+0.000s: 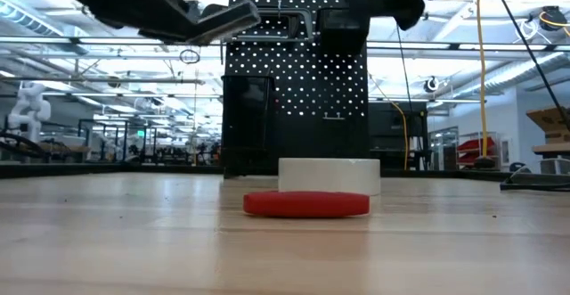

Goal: Hang tools onto peg board
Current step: Put small black level into the right black tool bin

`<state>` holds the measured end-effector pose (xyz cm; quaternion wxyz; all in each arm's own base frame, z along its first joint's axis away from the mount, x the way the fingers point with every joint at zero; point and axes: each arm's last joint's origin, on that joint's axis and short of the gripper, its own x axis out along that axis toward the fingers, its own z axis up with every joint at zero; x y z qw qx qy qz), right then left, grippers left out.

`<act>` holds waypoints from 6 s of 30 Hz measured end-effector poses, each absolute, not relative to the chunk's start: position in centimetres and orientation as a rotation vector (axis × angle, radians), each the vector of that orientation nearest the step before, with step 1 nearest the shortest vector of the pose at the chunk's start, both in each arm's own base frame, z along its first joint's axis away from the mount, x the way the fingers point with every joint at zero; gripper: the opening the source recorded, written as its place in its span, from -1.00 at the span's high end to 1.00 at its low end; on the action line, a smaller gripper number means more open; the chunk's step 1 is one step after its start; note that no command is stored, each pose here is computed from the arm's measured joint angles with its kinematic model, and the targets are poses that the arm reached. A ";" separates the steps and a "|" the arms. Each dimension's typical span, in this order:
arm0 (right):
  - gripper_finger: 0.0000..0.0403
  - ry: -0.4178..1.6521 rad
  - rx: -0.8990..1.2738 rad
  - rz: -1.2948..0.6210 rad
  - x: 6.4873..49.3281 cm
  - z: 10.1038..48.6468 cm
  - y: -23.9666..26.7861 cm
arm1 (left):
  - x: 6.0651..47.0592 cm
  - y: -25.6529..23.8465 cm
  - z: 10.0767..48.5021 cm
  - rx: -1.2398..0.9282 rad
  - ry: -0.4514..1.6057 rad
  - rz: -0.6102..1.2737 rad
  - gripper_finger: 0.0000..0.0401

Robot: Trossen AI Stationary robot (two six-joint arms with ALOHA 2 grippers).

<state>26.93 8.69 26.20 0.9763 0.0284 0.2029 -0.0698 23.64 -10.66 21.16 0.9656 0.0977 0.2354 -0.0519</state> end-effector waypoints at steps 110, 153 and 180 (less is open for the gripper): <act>0.79 -0.020 0.420 -0.206 29.5 30.2 0.3 | 30.4 -5.0 30.2 0.806 0.387 0.439 0.14; 0.79 -0.012 0.270 -0.309 22.6 38.4 -0.8 | 22.6 -4.8 28.0 0.384 0.506 0.400 -0.10; 0.79 0.157 0.206 -0.565 21.3 42.8 -3.4 | 23.0 -5.5 25.0 0.297 0.209 0.152 -0.10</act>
